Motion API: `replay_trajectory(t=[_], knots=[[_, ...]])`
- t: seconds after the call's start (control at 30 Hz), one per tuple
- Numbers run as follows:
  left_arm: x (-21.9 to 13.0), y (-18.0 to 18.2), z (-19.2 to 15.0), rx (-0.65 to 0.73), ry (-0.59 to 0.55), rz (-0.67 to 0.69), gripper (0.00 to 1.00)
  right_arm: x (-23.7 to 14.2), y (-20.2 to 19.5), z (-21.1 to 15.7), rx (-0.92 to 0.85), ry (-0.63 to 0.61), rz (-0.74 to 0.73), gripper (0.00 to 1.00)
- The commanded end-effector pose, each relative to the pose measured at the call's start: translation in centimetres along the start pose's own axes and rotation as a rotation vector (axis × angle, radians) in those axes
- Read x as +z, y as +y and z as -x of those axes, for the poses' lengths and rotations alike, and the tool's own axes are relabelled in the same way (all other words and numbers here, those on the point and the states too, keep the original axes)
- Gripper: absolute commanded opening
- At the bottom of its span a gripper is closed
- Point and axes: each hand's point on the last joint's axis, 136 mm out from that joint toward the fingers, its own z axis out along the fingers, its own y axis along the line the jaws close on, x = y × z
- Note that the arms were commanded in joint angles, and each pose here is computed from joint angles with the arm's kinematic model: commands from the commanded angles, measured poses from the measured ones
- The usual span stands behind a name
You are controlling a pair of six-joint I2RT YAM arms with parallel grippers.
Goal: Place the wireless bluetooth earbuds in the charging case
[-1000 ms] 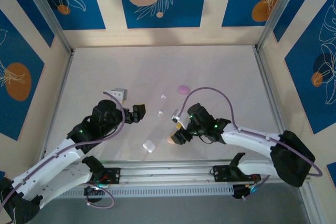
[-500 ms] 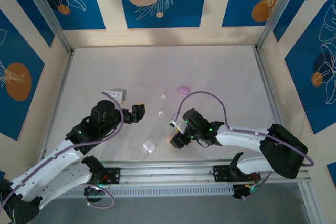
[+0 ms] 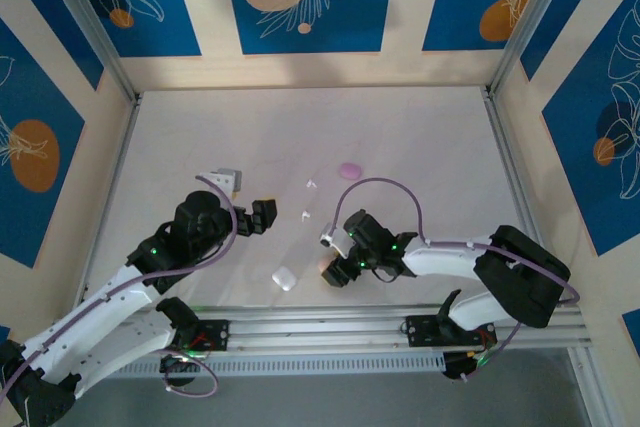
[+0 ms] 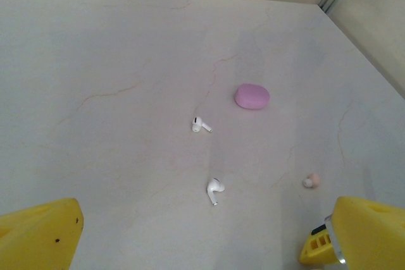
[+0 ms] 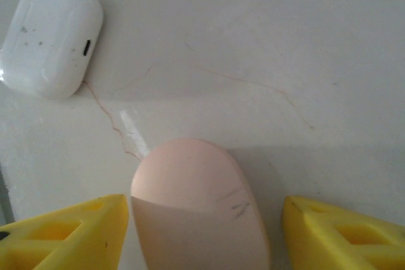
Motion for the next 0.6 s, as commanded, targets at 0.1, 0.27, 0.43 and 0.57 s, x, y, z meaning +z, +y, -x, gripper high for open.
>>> replay_trajectory(t=[0.1,0.27,0.43,0.57], knots=[[0.2,-0.1,0.2,-0.019,-0.016,-0.015,1.0,0.6,0.0,-1.4,-0.022,0.028,-0.076,0.6],[0.4,-0.1,0.1,-0.02,-0.012,-0.014,1.0,1.0,0.8,-2.2,-0.052,0.052,-0.074,0.56],[0.3,-0.1,0.2,-0.02,-0.013,-0.017,1.0,1.3,1.2,-2.3,-0.107,0.054,-0.097,0.47],[0.3,-0.1,0.1,-0.019,-0.012,-0.014,1.0,1.4,1.7,-2.2,-0.148,0.048,-0.081,0.46]])
